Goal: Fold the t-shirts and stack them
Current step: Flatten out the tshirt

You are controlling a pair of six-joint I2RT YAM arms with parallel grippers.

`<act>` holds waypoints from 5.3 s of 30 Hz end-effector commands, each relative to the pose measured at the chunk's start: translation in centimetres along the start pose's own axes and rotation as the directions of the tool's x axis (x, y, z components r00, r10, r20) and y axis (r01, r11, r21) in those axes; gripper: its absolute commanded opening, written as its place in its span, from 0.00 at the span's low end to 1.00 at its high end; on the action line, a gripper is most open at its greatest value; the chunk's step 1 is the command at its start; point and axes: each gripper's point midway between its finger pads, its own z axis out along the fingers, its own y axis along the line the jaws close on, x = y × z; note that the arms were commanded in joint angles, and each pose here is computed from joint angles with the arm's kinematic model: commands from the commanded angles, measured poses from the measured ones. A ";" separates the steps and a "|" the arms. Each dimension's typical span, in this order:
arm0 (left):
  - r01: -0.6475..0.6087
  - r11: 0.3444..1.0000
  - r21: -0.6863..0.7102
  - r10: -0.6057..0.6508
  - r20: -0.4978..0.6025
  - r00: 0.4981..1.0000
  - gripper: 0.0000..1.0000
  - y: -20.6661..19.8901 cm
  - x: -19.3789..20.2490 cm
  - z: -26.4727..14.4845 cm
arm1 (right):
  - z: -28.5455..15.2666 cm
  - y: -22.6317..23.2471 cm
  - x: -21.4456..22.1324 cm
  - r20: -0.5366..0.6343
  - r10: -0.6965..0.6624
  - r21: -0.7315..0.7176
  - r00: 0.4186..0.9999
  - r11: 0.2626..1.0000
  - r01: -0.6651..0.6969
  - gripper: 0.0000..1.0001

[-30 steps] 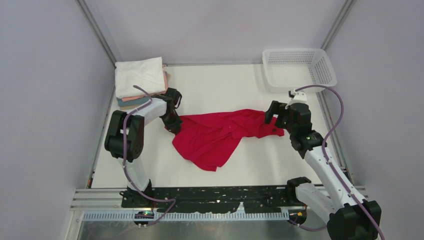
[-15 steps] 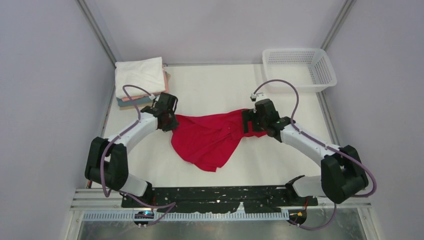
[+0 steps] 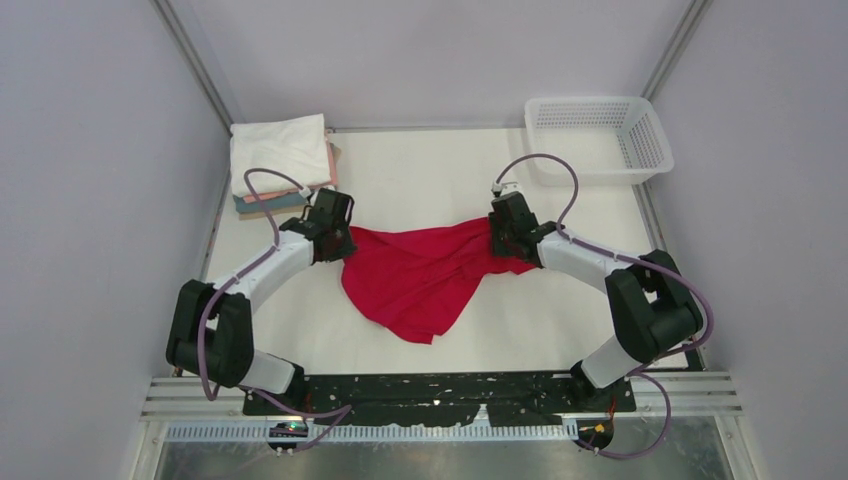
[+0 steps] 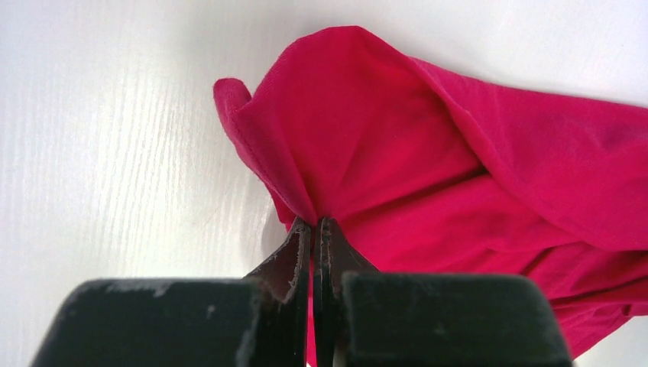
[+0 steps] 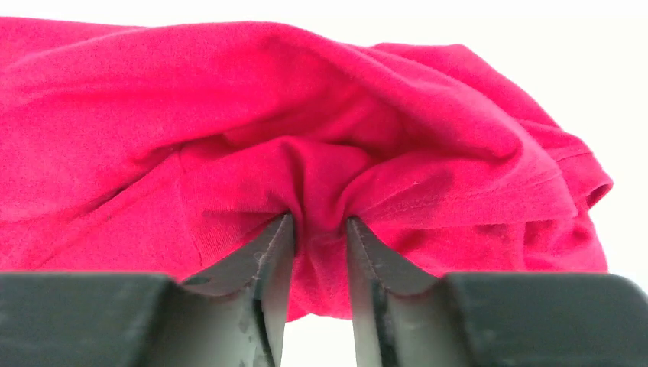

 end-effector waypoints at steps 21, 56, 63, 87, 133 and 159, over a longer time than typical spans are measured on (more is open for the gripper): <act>0.003 0.967 0.254 -0.187 0.708 0.681 0.00 1.4 -13.9 -23.6 | -28.0 -5.7 -17.2 0.748 0.128 -0.057 0.652 0.990 -0.129 0.06; 0.057 0.946 0.319 -0.252 0.614 0.748 0.00 0.8 -12.4 -23.5 | -31.8 -8.5 -16.5 0.736 0.204 -0.031 0.646 0.963 -0.269 0.13; 0.128 0.992 0.001 -0.127 0.165 0.978 0.16 -1.1 -9.4 -3.2 | -8.5 -10.7 -12.6 0.411 0.331 0.110 0.850 0.907 -0.406 0.18; 0.121 0.988 0.097 -0.116 -0.059 0.992 1.00 0.8 3.3 -5.3 | -9.5 -9.1 -5.6 0.343 0.520 -0.097 0.782 0.848 -0.521 0.95; 0.164 0.983 -0.078 -0.178 -0.219 0.959 0.07 7.4 17.1 -5.6 | -11.1 -12.1 0.3 0.330 0.470 0.105 0.819 0.844 -0.527 0.95; 0.080 0.991 0.104 -0.083 0.022 0.996 0.00 5.9 12.6 -5.9 | -16.4 -5.0 13.8 -0.325 0.296 0.280 0.898 0.937 -0.207 0.91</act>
